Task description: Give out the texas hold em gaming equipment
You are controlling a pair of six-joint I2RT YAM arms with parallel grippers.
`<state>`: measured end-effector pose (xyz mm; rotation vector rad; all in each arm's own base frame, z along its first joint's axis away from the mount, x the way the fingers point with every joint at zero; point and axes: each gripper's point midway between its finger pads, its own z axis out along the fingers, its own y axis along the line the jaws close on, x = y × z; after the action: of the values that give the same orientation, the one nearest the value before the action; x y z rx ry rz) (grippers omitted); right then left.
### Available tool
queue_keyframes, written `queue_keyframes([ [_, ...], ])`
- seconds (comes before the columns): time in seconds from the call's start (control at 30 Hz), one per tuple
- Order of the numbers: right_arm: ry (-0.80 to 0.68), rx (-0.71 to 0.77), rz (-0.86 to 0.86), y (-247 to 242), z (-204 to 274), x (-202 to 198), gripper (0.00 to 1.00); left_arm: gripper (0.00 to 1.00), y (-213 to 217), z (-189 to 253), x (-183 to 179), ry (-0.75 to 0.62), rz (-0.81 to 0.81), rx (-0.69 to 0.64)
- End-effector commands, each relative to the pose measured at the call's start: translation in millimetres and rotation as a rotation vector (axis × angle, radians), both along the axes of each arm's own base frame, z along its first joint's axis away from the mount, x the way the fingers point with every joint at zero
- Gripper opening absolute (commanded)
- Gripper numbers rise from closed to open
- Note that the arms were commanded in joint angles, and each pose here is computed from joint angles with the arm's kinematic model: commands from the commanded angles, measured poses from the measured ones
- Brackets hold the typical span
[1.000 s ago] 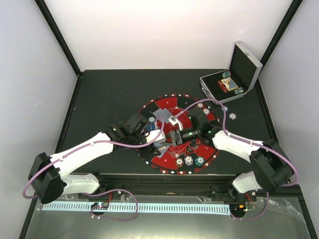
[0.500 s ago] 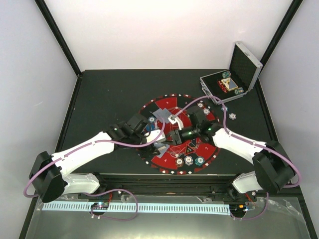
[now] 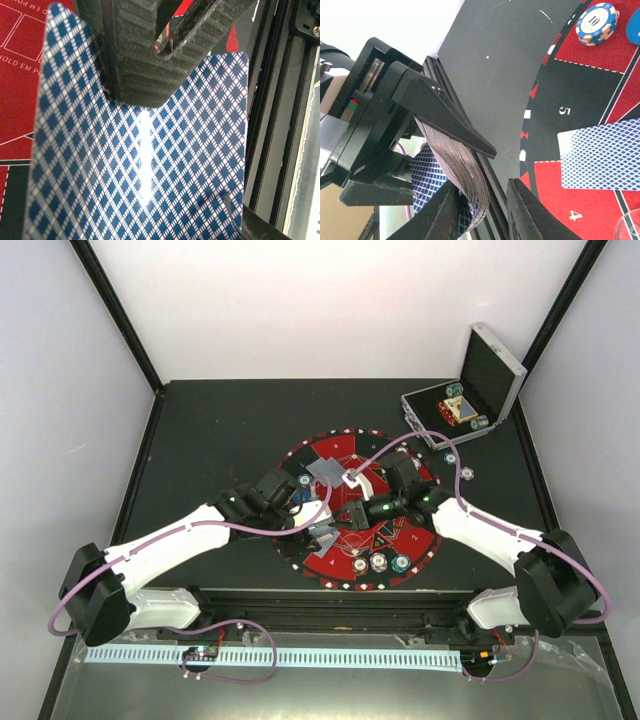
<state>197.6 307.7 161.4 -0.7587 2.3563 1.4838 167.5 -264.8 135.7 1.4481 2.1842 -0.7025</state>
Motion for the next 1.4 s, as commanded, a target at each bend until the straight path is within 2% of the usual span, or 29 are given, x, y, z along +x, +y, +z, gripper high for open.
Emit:
queue_keyframes([
  [0.0,-0.024,-0.035,-0.045,-8,0,8,0.26,0.40,-6,9,2,-0.024,-0.016,-0.021],
  [0.43,-0.020,0.024,-0.006,-6,15,0,0.01,0.40,-6,8,3,-0.025,-0.012,-0.015],
  [1.03,-0.103,-0.027,-0.072,-35,34,6,0.01,0.40,-2,4,7,-0.030,0.010,0.017],
  [1.37,-0.133,-0.079,-0.199,-75,36,17,0.01,0.39,-1,5,9,-0.038,0.019,0.024],
])
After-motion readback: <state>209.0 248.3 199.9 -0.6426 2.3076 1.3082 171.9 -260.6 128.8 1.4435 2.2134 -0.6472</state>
